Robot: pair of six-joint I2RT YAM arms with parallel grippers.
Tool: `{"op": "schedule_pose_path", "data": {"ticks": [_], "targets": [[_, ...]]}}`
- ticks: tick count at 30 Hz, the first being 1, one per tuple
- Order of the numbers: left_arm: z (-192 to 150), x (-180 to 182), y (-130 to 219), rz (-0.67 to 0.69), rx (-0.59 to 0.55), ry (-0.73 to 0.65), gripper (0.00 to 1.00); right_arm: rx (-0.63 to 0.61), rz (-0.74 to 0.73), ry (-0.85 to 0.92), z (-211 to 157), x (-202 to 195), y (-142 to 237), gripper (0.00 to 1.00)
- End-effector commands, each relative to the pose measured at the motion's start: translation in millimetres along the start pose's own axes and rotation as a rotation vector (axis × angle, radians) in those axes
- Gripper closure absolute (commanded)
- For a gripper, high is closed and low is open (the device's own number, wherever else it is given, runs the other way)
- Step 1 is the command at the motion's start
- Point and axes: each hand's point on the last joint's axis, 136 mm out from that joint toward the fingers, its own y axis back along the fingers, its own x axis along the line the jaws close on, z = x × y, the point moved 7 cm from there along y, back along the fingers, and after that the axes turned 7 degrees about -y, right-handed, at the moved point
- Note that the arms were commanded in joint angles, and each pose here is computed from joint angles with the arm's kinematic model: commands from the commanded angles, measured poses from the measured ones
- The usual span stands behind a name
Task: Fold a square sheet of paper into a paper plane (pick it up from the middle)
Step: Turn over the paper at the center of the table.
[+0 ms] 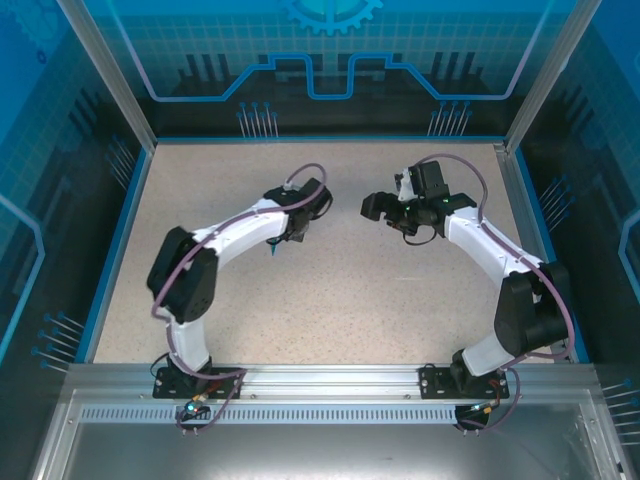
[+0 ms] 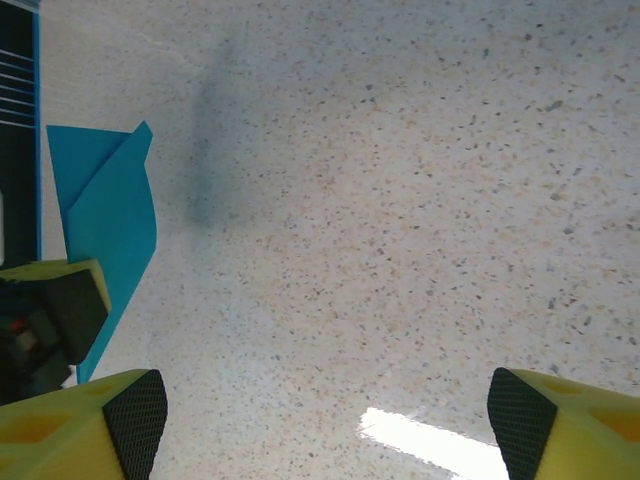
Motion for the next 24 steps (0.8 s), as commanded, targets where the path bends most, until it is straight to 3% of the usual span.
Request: {"op": "schedule_pose_path", "data": {"ticks": [1, 5, 12, 19, 24], "targets": [[-6, -5, -4, 0.154, 0.041, -0.122, 0.89, -0.024, -0.031, -0.020, -1, -5, 7, 0.13], [-11, -37, -17, 0.038, 0.080, -0.108, 0.82, -0.027, -0.055, -0.025, -1, -8, 6, 0.13], [-12, -69, -20, -0.337, 0.138, 0.017, 0.56, -0.009, -0.029, -0.038, -1, -7, 4, 0.14], [2, -33, 4, -0.759, 0.112, 0.283, 0.34, 0.023, -0.071, 0.040, -10, 6, -11, 0.14], [-2, 18, -2, -0.812, 0.099, 0.475, 0.26, 0.092, -0.104, 0.132, -39, 40, -49, 0.16]]}}
